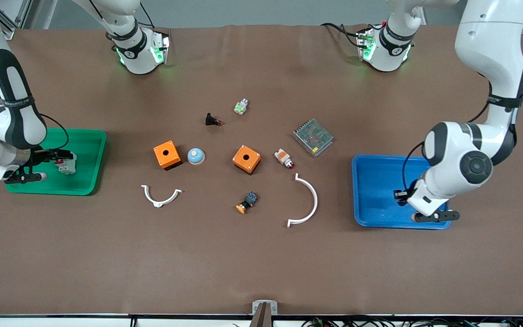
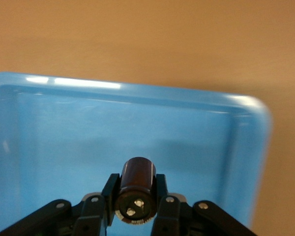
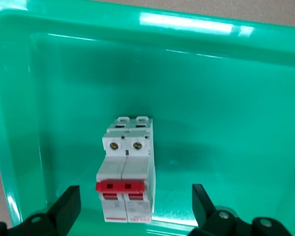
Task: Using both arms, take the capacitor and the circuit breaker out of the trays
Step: 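Carry the breaker with the right gripper while the left gripper carries the capacitor, then lower the breaker with the right gripper while the left gripper releases the capacitor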
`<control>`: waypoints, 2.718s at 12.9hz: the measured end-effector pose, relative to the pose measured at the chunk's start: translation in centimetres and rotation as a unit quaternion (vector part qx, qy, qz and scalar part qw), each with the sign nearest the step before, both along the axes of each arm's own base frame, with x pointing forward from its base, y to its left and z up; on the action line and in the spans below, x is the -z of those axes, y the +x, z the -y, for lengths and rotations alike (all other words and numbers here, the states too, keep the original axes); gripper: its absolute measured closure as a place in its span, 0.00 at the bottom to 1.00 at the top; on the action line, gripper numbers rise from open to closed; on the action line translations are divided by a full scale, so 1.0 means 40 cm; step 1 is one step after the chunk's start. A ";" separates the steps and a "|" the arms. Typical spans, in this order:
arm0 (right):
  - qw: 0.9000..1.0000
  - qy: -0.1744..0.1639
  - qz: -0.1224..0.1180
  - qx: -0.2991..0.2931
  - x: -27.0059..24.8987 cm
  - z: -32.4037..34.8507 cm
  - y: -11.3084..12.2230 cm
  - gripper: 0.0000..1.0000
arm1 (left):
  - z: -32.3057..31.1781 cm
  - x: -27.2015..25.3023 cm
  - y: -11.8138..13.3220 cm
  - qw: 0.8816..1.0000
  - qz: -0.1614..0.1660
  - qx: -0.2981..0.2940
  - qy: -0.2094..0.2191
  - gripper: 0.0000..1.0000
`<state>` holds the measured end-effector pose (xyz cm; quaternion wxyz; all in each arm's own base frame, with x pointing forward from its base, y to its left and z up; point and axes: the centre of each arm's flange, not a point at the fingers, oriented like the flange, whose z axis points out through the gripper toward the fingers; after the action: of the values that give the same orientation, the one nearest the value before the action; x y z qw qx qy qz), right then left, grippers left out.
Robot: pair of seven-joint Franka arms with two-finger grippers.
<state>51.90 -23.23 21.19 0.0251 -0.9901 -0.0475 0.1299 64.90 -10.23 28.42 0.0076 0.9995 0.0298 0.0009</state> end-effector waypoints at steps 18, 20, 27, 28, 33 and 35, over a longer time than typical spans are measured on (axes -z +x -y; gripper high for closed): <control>0.993 0.005 0.053 -0.107 -0.437 -0.363 0.328 0.60 | 0.740 0.232 -0.088 0.981 0.011 -0.187 -0.042 0.66; 0.994 -0.006 0.057 -0.097 -0.446 -0.562 0.350 0.60 | 0.743 0.232 -0.089 0.980 0.011 -0.194 -0.042 0.66; 0.999 -0.034 0.040 0.005 -0.336 -1.099 0.292 0.60 | 0.750 0.138 -0.053 0.977 0.034 -0.203 -0.062 0.01; 0.999 -0.035 0.037 0.012 -0.311 -1.154 0.283 0.60 | 0.745 0.079 -0.037 0.975 0.044 -0.205 -0.068 0.00; 0.999 -0.023 0.035 0.034 -0.191 -1.333 0.282 0.60 | 0.593 -0.254 0.018 0.977 0.062 -0.195 -0.057 0.00; 0.998 -0.020 0.042 0.047 -0.139 -1.361 0.286 0.60 | 0.472 -0.341 0.035 0.981 0.049 -0.186 -0.036 0.00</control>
<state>63.35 31.23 26.77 0.0092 -0.9961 0.0009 0.0881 66.31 -29.11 42.05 0.0450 0.9743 0.2146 0.0507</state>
